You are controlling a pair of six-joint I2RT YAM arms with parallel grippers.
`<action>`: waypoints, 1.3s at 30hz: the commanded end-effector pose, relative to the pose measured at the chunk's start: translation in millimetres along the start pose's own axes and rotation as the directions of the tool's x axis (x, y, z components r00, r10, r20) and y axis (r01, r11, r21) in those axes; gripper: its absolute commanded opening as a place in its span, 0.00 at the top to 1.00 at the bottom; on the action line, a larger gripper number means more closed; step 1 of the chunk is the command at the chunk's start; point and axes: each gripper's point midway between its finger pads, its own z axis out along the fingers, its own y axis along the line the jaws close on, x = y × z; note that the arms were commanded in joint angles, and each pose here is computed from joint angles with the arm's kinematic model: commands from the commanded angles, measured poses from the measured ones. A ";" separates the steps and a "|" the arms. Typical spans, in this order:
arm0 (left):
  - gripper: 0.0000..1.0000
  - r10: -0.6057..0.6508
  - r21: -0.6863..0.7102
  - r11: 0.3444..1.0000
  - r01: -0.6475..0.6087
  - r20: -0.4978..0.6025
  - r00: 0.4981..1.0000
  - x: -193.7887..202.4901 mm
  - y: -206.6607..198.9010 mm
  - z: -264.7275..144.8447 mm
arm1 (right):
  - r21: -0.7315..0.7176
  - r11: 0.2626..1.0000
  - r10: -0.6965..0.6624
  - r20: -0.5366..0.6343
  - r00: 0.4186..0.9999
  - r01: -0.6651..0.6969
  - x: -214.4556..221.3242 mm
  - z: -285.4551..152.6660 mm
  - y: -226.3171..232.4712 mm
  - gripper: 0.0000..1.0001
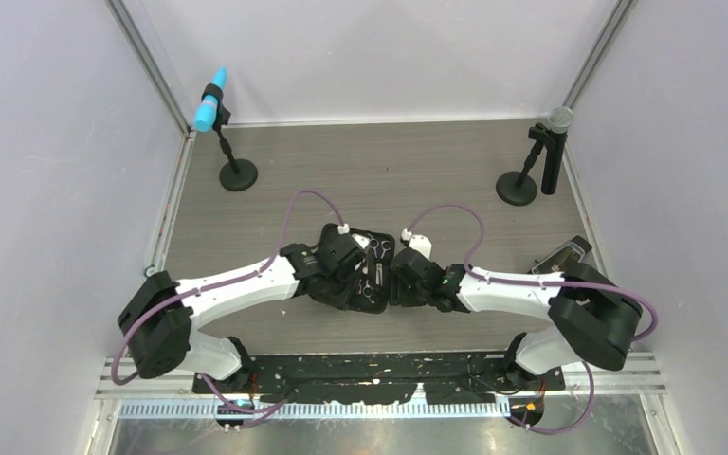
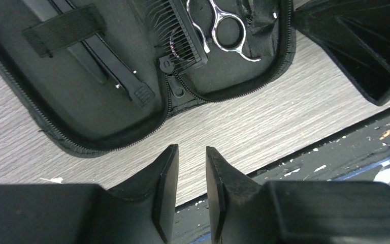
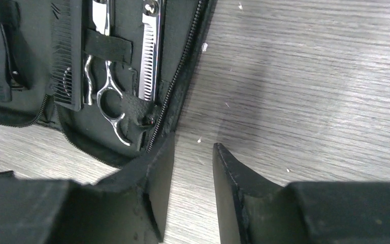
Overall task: Sort the hair-cutting tools
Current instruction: Place the comb in the hairdressing tool bag.
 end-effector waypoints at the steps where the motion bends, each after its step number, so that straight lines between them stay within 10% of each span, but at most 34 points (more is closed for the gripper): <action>1: 0.73 -0.027 -0.021 0.999 0.027 -0.009 1.000 -7.8 -6.9 5.7 | -0.054 0.996 0.070 0.041 0.997 -0.068 -16.3 6.0 21.7 0.61; 26: 0.77 -0.204 -0.138 0.970 0.198 -0.028 0.979 -5.1 -1.2 41.3 | -0.111 0.989 0.100 0.042 0.994 -0.095 -13.1 11.0 27.9 0.65; 32: 0.75 -0.222 -0.198 0.955 0.222 0.023 0.975 -11.1 11.1 39.2 | -0.115 0.989 0.093 0.006 0.996 -0.092 -1.2 22.1 23.2 0.91; 39: 0.72 -0.223 -0.226 0.945 0.235 0.076 0.972 -20.5 16.8 37.4 | -0.135 0.987 0.077 -0.034 0.996 -0.081 10.2 28.3 23.8 0.95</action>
